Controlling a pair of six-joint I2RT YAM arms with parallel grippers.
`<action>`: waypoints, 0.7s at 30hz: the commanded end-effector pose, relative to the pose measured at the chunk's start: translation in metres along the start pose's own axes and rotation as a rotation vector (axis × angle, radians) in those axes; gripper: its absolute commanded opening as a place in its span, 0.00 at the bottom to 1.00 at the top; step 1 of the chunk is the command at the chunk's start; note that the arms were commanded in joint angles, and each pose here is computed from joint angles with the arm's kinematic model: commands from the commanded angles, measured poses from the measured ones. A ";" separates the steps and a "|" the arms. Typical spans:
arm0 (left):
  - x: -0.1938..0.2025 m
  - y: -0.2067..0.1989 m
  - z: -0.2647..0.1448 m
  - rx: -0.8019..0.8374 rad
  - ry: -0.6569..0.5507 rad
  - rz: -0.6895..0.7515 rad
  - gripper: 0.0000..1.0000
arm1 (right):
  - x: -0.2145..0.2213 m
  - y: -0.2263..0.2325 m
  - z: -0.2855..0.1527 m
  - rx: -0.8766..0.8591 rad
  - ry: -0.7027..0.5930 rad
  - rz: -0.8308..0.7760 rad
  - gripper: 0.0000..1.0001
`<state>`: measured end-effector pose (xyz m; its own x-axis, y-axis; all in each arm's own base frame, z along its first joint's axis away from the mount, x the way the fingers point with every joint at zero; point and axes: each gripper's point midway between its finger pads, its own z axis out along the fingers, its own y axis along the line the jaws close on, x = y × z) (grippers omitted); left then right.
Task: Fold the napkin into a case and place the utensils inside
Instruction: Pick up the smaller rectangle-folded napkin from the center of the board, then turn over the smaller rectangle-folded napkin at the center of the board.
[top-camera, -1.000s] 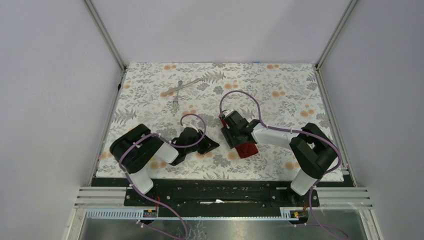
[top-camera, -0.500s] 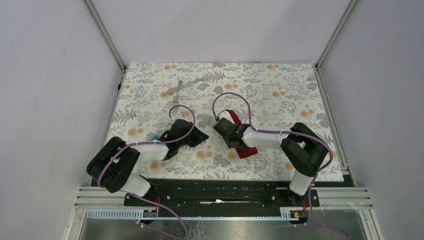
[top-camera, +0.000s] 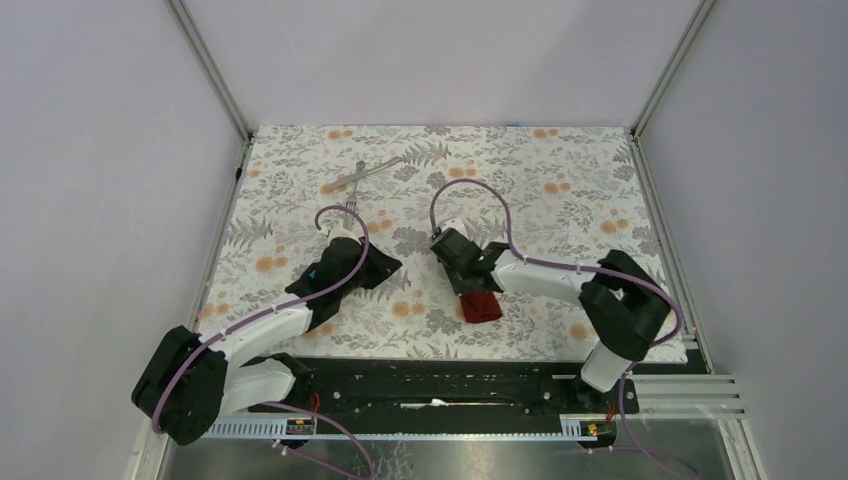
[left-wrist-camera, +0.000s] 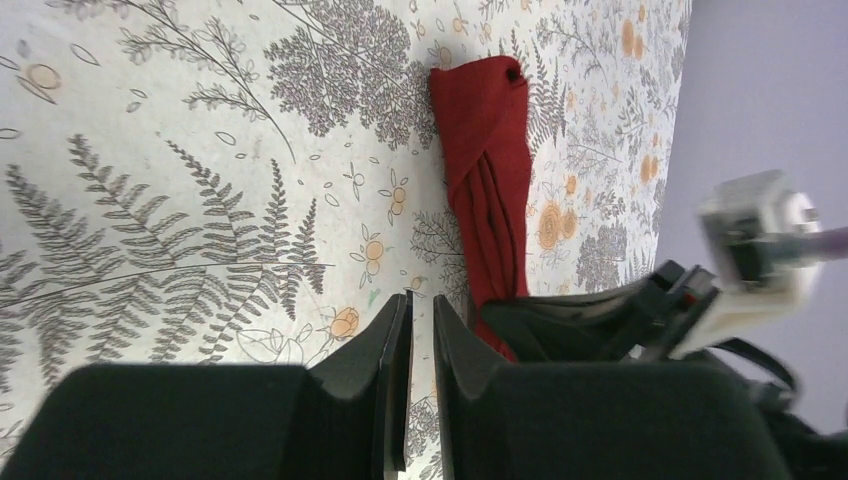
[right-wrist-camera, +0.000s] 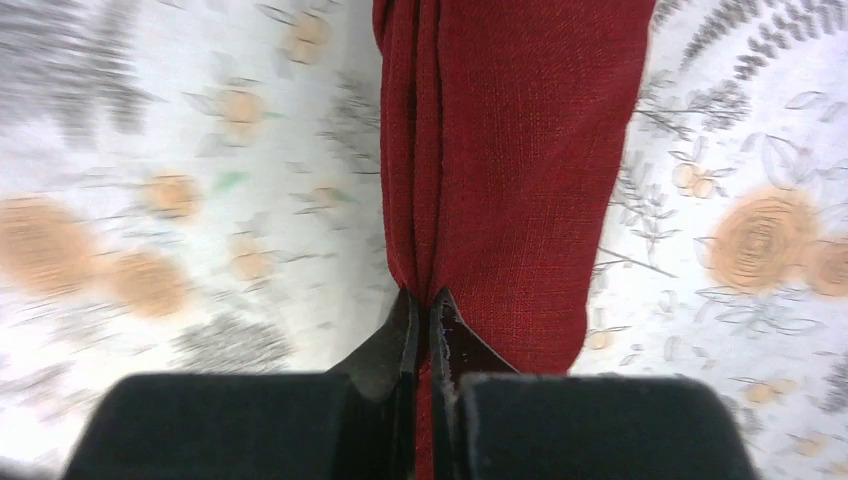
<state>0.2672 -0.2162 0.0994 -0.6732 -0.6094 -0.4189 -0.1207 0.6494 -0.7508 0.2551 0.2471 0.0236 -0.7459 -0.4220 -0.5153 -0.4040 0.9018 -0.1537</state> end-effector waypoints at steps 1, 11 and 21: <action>-0.025 -0.010 -0.013 -0.003 -0.088 0.041 0.18 | -0.055 0.050 -0.064 -0.447 -0.073 0.231 0.00; -0.036 -0.011 -0.034 -0.011 -0.138 0.049 0.18 | -0.083 0.084 -0.077 -1.056 -0.091 0.632 0.00; -0.036 -0.015 -0.035 -0.004 -0.128 0.055 0.18 | -0.066 0.039 -0.042 -1.173 -0.106 0.834 0.00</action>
<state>0.2571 -0.1863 0.1222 -0.6147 -0.6141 -0.4950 -0.1253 0.6956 -0.7074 0.2533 0.3159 0.0573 -0.9675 0.2071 -0.1451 -0.0509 0.4028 0.9139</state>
